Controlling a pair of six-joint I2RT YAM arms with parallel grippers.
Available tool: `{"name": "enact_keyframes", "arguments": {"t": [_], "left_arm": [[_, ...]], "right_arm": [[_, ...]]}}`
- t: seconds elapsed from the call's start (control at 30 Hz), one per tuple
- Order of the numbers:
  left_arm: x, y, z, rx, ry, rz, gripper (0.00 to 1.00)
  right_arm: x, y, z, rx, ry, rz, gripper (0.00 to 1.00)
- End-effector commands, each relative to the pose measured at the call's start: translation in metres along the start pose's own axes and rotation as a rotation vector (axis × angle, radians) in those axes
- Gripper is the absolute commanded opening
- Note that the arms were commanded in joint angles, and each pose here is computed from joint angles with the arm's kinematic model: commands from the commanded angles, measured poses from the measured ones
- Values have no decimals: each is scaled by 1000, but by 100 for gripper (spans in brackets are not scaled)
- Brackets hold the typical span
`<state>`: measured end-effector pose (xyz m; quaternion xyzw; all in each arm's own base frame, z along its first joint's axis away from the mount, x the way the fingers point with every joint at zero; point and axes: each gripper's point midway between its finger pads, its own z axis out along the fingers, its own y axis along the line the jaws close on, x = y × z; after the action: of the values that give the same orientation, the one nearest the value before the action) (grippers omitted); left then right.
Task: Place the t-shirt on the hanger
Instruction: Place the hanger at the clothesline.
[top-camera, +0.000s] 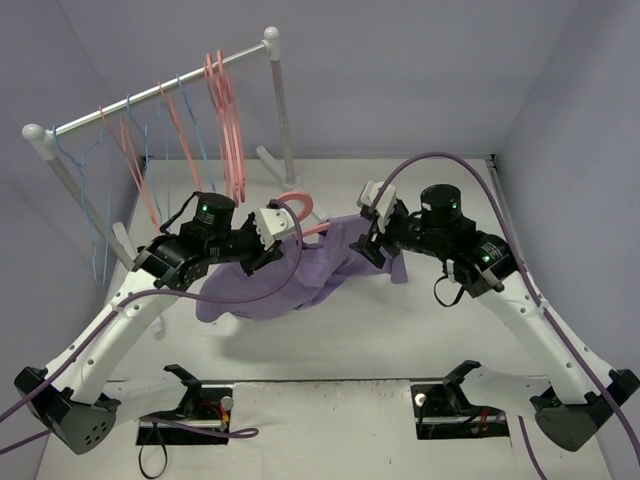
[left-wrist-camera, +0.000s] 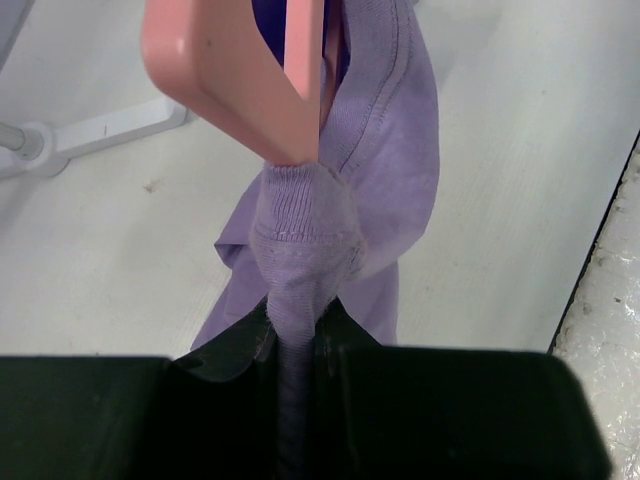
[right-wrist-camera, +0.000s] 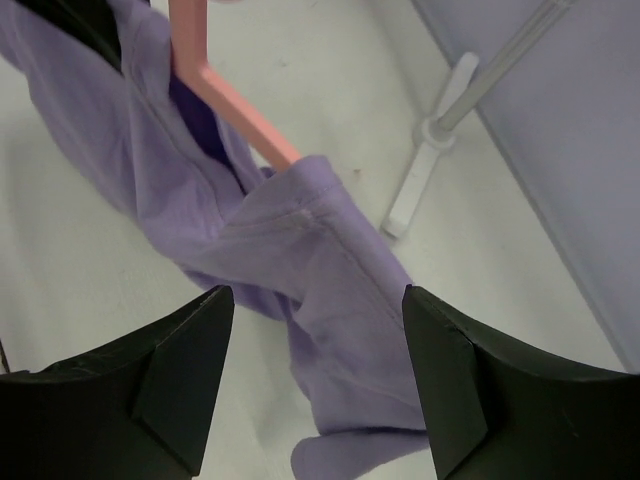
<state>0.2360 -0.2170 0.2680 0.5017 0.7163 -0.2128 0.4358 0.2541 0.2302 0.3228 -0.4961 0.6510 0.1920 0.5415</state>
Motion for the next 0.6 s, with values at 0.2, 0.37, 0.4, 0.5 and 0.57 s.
{"name": "enact_keyframes", "arguments": {"t": [0.2, 0.37, 0.4, 0.5, 0.57], "left_arm": [[-46, -16, -30, 82, -142, 125, 0], [-40, -13, -29, 74, -109, 121, 0], [-38, -12, -27, 72, -100, 117, 0], [-36, -11, -24, 72, -91, 112, 0], [-37, -9, -23, 67, -87, 111, 0]], "right_arm": [[10, 4, 16, -76, 25, -62, 64], [-3, 0, 9, -57, -4, -80, 63], [-10, 0, 4, -53, -23, -88, 63], [-23, 1, -5, -49, -60, -98, 61], [-28, 1, -8, -46, -71, -100, 61]]}}
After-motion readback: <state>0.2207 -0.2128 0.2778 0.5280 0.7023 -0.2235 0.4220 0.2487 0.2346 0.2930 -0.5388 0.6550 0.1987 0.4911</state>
